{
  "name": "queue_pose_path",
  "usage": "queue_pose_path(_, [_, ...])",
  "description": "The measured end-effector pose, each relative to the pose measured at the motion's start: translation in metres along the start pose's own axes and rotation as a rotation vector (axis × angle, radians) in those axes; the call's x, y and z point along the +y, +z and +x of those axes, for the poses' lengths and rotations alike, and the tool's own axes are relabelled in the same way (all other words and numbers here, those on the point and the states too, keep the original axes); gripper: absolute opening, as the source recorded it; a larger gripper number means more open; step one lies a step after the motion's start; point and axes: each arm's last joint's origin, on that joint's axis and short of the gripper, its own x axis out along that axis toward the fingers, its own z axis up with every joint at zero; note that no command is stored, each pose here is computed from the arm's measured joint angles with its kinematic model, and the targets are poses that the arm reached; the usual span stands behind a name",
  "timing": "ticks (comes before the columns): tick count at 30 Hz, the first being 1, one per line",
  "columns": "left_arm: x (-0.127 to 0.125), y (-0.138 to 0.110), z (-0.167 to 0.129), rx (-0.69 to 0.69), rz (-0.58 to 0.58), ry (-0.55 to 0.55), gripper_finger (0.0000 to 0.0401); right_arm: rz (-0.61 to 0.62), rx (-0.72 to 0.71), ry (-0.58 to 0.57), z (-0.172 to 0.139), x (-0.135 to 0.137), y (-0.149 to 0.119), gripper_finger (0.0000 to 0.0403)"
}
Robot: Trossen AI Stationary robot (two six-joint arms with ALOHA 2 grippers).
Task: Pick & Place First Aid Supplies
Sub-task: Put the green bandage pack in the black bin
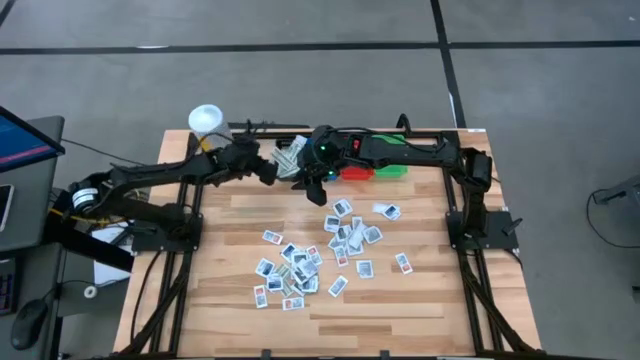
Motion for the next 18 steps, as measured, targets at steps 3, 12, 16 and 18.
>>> queue_pose_path(3, [0.000,-0.005,0.008,0.042,-0.033,0.045,0.0131,-0.005,-0.001,0.000,0.000,0.000,0.000,0.0108])
queue_pose_path(12, [0.005,-0.016,0.043,0.168,-0.072,0.043,0.0131,0.001,0.011,-0.002,0.000,-0.001,-0.001,0.0108])
queue_pose_path(16, [0.010,-0.012,0.051,0.141,-0.059,0.043,0.0131,0.005,0.013,-0.006,-0.001,-0.003,-0.002,0.0108])
queue_pose_path(18, [0.014,-0.007,0.052,0.112,-0.062,0.044,0.0131,0.008,0.015,-0.008,-0.002,-0.005,-0.002,0.0108])
